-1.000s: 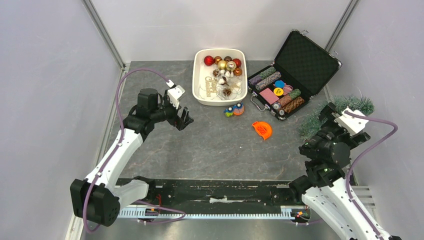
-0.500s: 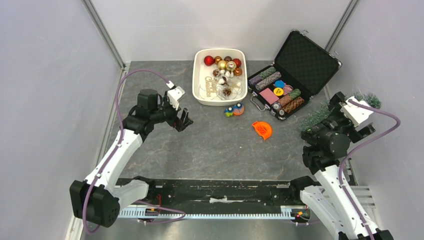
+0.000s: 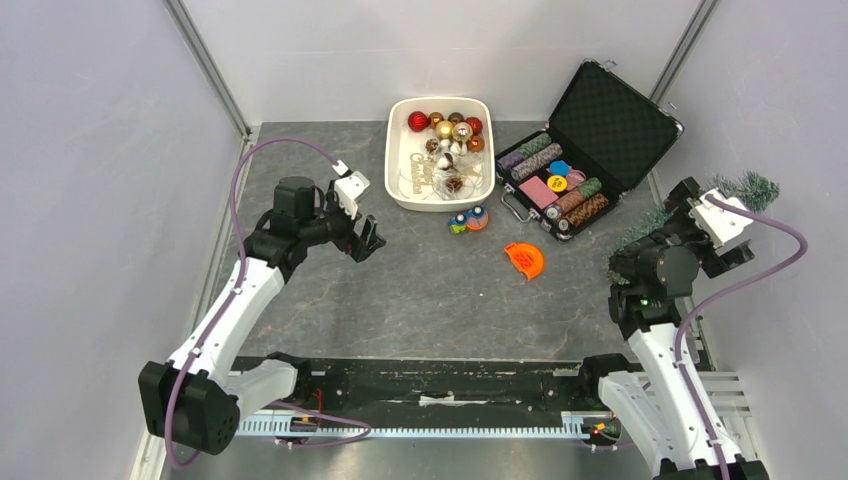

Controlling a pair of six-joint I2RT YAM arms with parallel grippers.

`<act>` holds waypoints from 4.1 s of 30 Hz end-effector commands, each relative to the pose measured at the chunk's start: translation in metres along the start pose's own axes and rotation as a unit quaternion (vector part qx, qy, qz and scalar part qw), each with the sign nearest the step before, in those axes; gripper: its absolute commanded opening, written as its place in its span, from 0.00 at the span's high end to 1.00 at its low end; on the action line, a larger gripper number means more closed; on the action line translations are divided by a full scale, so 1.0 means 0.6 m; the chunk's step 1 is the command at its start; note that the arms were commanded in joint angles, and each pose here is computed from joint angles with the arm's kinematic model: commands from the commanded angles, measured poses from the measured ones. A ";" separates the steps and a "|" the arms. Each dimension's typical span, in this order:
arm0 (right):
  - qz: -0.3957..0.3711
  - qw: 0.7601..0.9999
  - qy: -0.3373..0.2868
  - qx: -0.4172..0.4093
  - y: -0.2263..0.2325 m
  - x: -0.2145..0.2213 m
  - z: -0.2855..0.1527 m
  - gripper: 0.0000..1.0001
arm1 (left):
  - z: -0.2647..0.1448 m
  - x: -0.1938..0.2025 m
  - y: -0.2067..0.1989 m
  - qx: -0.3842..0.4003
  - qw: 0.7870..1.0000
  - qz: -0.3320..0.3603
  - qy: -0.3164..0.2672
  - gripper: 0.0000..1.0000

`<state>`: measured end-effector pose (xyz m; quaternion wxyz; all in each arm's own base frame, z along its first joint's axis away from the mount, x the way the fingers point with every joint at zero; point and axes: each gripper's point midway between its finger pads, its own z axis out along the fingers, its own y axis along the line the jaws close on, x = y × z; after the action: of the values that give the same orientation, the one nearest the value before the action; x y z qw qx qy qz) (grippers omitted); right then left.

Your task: Decorate the small christmas tree

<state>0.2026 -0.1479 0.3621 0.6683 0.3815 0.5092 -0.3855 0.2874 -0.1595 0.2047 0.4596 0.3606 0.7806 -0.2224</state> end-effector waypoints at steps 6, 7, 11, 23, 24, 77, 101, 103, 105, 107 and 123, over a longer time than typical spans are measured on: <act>0.045 0.998 0.006 -0.034 0.030 0.013 0.008 0.02 | -0.010 -0.037 -0.001 0.003 0.999 0.033 -0.026 0.10; 0.039 0.999 0.013 -0.036 0.033 0.022 0.009 0.02 | -0.010 -0.037 -0.002 0.004 0.999 0.032 -0.027 0.10; 0.031 0.998 0.027 -0.050 0.044 0.057 0.006 0.02 | -0.009 -0.035 -0.002 0.004 0.999 0.032 -0.026 0.10; -0.002 0.998 0.038 -0.042 0.038 0.113 0.041 0.05 | -0.009 -0.031 -0.002 0.003 0.999 0.035 -0.024 0.10; -0.006 0.998 0.039 -0.044 0.039 0.117 0.044 0.08 | -0.009 -0.031 -0.001 0.002 0.999 0.036 -0.024 0.10; 0.174 0.787 -0.010 -0.592 0.359 -0.130 -0.177 1.00 | -0.012 -0.056 0.065 -0.077 0.997 -0.002 0.016 0.09; 0.301 0.468 0.017 -0.831 0.560 -0.226 -0.679 1.00 | -0.132 -0.044 0.288 -0.246 0.961 -0.124 0.013 0.09; 0.306 0.437 0.008 -0.846 0.569 -0.218 -0.710 1.00 | -0.143 -0.038 0.299 -0.258 0.958 -0.128 0.014 0.09; 0.302 0.414 0.002 -0.859 0.575 -0.205 -0.737 1.00 | -0.154 -0.032 0.309 -0.268 0.954 -0.132 0.015 0.09; 0.292 0.402 -0.004 -0.868 0.582 -0.190 -0.758 1.00 | -0.162 -0.030 0.317 -0.274 0.952 -0.136 0.014 0.09; 0.265 0.358 0.010 -0.895 0.559 -0.051 -0.811 1.00 | -0.141 -0.037 0.279 -0.197 0.970 -0.142 -0.013 0.09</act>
<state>0.3230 0.4369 0.3097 0.6505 -0.3302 0.4933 0.4739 0.3783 0.0133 0.2469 0.4800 0.1311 0.8628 -0.0899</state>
